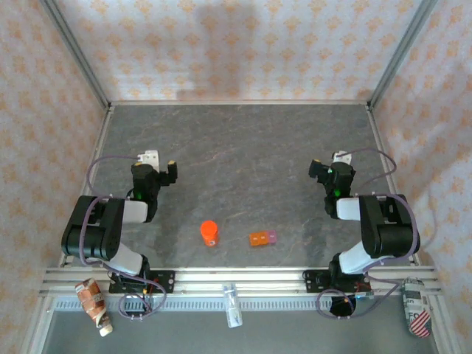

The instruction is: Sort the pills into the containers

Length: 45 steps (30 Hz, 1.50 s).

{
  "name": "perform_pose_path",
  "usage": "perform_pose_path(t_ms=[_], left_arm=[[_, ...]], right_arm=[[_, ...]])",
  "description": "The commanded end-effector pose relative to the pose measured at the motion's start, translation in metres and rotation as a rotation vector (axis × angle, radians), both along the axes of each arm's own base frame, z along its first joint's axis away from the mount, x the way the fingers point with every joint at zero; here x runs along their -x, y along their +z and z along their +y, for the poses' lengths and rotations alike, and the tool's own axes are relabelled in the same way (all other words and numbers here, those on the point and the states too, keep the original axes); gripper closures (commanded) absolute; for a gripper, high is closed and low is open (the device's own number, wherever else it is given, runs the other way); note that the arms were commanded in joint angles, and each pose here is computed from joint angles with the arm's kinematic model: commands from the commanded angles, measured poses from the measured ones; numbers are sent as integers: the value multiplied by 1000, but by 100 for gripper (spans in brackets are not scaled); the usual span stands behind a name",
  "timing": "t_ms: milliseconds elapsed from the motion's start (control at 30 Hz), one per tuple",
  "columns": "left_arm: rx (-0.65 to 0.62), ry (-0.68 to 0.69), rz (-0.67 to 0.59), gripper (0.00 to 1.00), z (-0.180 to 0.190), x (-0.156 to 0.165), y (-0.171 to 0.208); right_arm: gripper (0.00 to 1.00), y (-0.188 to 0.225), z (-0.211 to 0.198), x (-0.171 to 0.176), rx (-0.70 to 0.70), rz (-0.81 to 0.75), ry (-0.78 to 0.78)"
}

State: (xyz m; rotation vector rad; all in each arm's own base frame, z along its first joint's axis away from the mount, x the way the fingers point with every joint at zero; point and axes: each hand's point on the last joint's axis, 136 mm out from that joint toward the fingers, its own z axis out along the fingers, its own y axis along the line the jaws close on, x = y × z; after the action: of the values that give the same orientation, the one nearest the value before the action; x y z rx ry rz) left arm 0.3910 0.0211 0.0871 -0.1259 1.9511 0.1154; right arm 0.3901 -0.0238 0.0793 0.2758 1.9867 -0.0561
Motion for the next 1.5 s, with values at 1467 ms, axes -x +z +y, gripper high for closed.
perform_pose_path(t_ms=[1467], left_arm=[[31,137,-139,1,24,19,79]], right_arm=[[1,94,-34,26,-94,-116,-256]])
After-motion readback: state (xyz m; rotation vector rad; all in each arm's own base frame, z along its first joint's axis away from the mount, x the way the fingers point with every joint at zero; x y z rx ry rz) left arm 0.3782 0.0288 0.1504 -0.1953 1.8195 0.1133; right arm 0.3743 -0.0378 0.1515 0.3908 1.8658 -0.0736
